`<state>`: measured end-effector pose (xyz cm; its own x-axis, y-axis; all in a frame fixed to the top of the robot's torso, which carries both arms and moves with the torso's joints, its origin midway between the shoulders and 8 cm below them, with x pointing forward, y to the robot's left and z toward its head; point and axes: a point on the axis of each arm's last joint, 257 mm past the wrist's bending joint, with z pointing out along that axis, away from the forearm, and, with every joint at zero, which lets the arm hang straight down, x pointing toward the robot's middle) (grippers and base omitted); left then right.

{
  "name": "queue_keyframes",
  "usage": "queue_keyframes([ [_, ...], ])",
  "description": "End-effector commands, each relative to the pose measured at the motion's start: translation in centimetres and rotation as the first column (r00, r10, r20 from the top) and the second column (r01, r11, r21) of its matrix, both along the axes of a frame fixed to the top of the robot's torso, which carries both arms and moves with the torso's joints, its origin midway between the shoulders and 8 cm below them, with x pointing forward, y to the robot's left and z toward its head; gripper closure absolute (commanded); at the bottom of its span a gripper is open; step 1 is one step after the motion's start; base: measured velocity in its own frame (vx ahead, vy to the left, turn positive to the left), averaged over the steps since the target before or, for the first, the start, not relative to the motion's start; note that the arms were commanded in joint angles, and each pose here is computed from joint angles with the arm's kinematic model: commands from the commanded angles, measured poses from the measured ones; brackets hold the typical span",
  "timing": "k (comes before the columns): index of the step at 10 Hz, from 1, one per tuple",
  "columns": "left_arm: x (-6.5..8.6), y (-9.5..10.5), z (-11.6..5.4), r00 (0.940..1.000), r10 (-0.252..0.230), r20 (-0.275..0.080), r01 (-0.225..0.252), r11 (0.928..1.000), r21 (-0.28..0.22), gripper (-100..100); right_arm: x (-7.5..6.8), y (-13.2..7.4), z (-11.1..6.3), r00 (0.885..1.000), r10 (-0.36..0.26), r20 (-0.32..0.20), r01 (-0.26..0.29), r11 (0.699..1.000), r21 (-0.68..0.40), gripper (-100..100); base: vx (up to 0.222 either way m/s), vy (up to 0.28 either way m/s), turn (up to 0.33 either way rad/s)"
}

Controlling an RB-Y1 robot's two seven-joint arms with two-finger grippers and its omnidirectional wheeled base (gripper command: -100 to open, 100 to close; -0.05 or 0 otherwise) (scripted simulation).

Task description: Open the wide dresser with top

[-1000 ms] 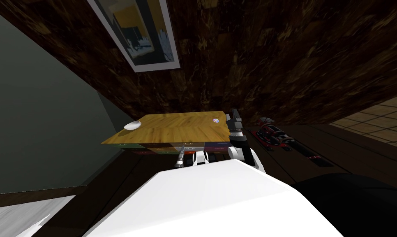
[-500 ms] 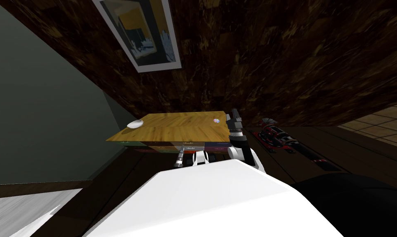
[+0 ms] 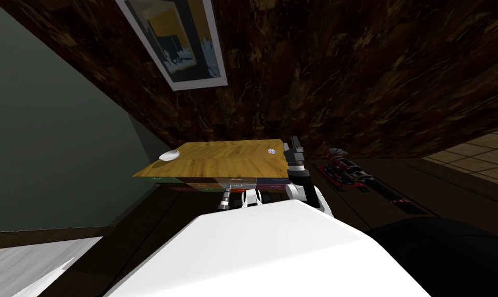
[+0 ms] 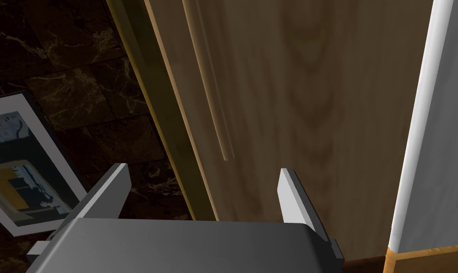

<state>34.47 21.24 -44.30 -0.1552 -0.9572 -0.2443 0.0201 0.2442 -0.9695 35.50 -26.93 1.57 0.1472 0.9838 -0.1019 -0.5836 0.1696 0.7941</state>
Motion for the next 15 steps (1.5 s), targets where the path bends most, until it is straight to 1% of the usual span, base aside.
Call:
queue_keyframes([
  [1, 0.1, 0.1, 0.0, 1.0000, -0.008, 0.000, 0.008, 1.0000, 0.000, -100, 0.0, 0.0, 0.0, 1.000, 0.000, 0.000, 0.000, 1.000, 0.000, 0, -0.012, -0.015, 0.043],
  [9, 0.1, 0.1, 0.0, 1.0000, -0.008, 0.000, 0.008, 1.0000, 0.000, -100, 0.0, 0.0, 0.0, 1.000, 0.000, 0.000, 0.000, 1.000, 0.000, 0, 0.000, 0.000, 0.001],
  [10, -0.3, -1.4, 0.0, 0.9998, -0.018, -0.001, 0.018, 0.9998, 0.003, -100, 0.0, 0.0, 0.0, 1.000, 0.000, 0.000, 0.000, 1.000, 0.000, 0, 0.000, 0.011, -0.015],
  [12, -0.8, -3.0, 0.0, 0.9996, -0.027, -0.001, 0.027, 0.9996, 0.004, -100, 0.0, 0.0, 0.0, 1.000, 0.000, 0.000, 0.000, 1.000, 0.000, 0, 0.017, 0.036, -0.052],
  [15, -0.8, -3.0, 0.0, 0.9996, -0.027, -0.001, 0.027, 0.9996, 0.004, -100, 0.0, 0.0, 0.0, 1.000, 0.000, 0.000, 0.000, 1.000, 0.000, 0, -0.002, 0.003, 0.012],
])
